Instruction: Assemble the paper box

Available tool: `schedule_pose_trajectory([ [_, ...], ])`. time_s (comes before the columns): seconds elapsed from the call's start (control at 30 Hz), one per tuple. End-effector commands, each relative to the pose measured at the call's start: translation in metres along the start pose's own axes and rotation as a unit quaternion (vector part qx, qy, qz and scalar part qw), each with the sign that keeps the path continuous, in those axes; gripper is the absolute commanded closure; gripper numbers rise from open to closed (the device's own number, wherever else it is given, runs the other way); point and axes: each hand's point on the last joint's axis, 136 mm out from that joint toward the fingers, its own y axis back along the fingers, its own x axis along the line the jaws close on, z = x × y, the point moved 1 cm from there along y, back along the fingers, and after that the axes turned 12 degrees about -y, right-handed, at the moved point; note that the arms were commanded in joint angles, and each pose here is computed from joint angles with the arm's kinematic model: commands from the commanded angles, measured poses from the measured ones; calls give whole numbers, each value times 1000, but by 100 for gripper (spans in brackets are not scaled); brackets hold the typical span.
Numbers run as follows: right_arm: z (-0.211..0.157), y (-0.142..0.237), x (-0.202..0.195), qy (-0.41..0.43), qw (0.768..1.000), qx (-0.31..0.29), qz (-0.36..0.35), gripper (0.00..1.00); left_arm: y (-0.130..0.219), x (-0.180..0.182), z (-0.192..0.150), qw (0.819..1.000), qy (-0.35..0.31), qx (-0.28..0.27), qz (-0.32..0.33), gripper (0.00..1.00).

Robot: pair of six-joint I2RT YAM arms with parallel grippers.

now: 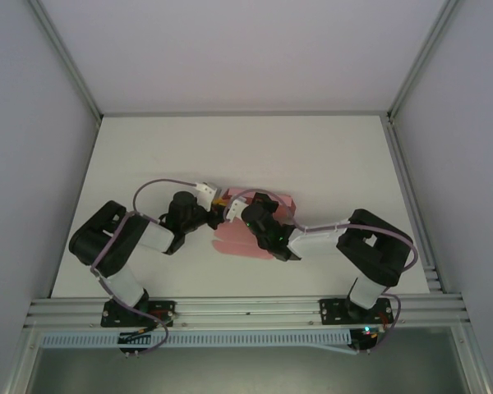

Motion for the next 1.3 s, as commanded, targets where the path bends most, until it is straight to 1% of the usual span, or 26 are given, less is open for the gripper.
schedule_pose_trajectory([
  [0.0,-29,2,40,36,996,40,76,100,-2,-16,23,998,-18,-41,-47,61],
  [0.07,-30,2,38,44,996,41,70,100,0,-33,20,994,-27,-32,-104,58],
  [0.17,-29,4,32,45,996,38,62,100,3,-48,12,987,-33,-11,-156,56],
  [0.3,-33,6,28,45,996,44,58,99,9,-47,5,988,-35,1,-150,61],
  [0.37,-33,7,29,46,996,45,59,99,11,-48,5,986,-32,2,-162,61],
  [0.43,-32,8,28,43,997,41,56,99,9,-43,5,988,-27,-1,-153,60],
  [0.53,-33,11,32,43,997,32,61,99,0,-35,6,989,-8,1,-150,54],
  [0.63,-35,11,35,39,997,41,52,100,-3,-33,5,989,3,-5,-146,46],
  [0.7,-36,12,37,32,997,43,50,100,-2,-27,4,992,9,-14,-122,44],
  [0.73,-34,12,37,19,998,42,48,100,-2,-26,4,993,10,-18,-114,40],
  [0.77,-33,12,38,9,998,45,52,100,-1,-24,5,994,10,-22,-108,40],
  [0.9,-28,14,46,-20,997,37,68,100,-9,-26,3,993,7,-20,-116,43],
  [1.0,-32,14,52,-9,997,41,67,100,-15,-32,3,991,8,-23,-133,42],
  [1.1,-38,14,58,7,997,49,62,100,-13,-37,12,988,8,-41,-146,42],
  [1.2,-48,12,54,37,997,69,21,100,-8,-42,16,986,13,-47,-160,45],
  [1.27,-55,12,49,54,996,73,0,100,-4,-41,11,988,11,-32,-151,44],
])
